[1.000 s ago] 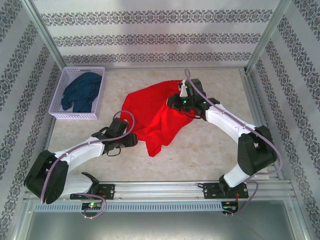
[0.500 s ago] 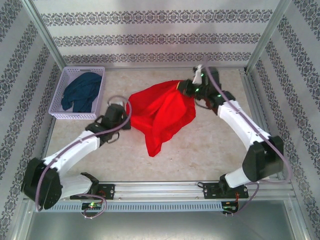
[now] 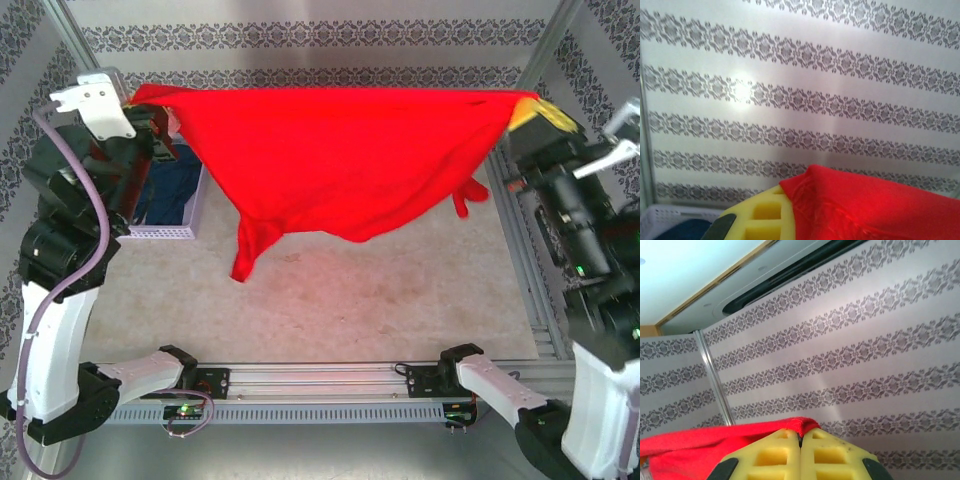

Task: Fold the inside-out t-shirt
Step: Flatten out the T-shirt at the center of the table, then turn the T-shirt inside out at the center of the table.

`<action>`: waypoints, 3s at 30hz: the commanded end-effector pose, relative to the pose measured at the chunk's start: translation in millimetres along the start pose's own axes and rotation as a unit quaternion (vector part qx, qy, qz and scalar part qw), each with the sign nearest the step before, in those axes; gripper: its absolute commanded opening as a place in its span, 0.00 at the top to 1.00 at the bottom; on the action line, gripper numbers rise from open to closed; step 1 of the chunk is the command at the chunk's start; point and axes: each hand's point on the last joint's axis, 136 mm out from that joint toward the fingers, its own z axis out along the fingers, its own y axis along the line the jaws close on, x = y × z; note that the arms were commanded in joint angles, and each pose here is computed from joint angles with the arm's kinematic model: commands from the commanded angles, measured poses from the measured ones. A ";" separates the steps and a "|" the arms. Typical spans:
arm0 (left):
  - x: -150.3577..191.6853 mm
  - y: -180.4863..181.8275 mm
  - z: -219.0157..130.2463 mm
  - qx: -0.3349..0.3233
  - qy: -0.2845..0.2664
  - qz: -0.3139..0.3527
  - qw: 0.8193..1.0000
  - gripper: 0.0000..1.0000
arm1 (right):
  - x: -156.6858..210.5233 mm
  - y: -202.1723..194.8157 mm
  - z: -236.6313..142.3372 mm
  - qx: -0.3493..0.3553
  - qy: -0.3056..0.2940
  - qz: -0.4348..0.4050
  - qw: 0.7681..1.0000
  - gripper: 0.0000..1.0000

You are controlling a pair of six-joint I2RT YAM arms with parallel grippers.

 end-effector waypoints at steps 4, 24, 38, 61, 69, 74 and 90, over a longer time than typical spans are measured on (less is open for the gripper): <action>83.3 7.9 77.6 -0.056 0.135 0.094 0.985 1.00 | 79.4 -62.9 49.1 0.110 0.107 -0.042 0.987 1.00; -45.1 0.5 93.6 0.021 -0.022 0.048 0.998 1.00 | 32.6 -46.9 173.1 0.023 0.036 -0.001 0.999 1.00; 366.8 -67.2 -4.0 0.212 0.391 -0.066 0.893 1.00 | 385.0 -222.4 -6.6 0.272 0.414 0.077 0.865 1.00; 470.6 -93.5 -15.9 0.171 0.389 0.185 0.886 0.09 | 511.5 -236.7 -22.6 0.240 0.568 0.130 0.777 1.00; 508.4 -217.5 -36.9 0.386 0.425 0.177 0.799 0.12 | 507.8 -237.1 -18.4 0.235 0.568 0.127 0.778 1.00; 551.5 -252.6 -42.3 0.437 0.465 0.181 0.748 0.17 | 505.9 -236.6 -18.8 0.234 0.569 0.127 0.778 1.00; 550.3 -242.1 -6.4 0.393 0.479 0.153 0.770 1.00 | 489.8 -243.1 -43.8 0.281 0.549 0.113 0.779 0.90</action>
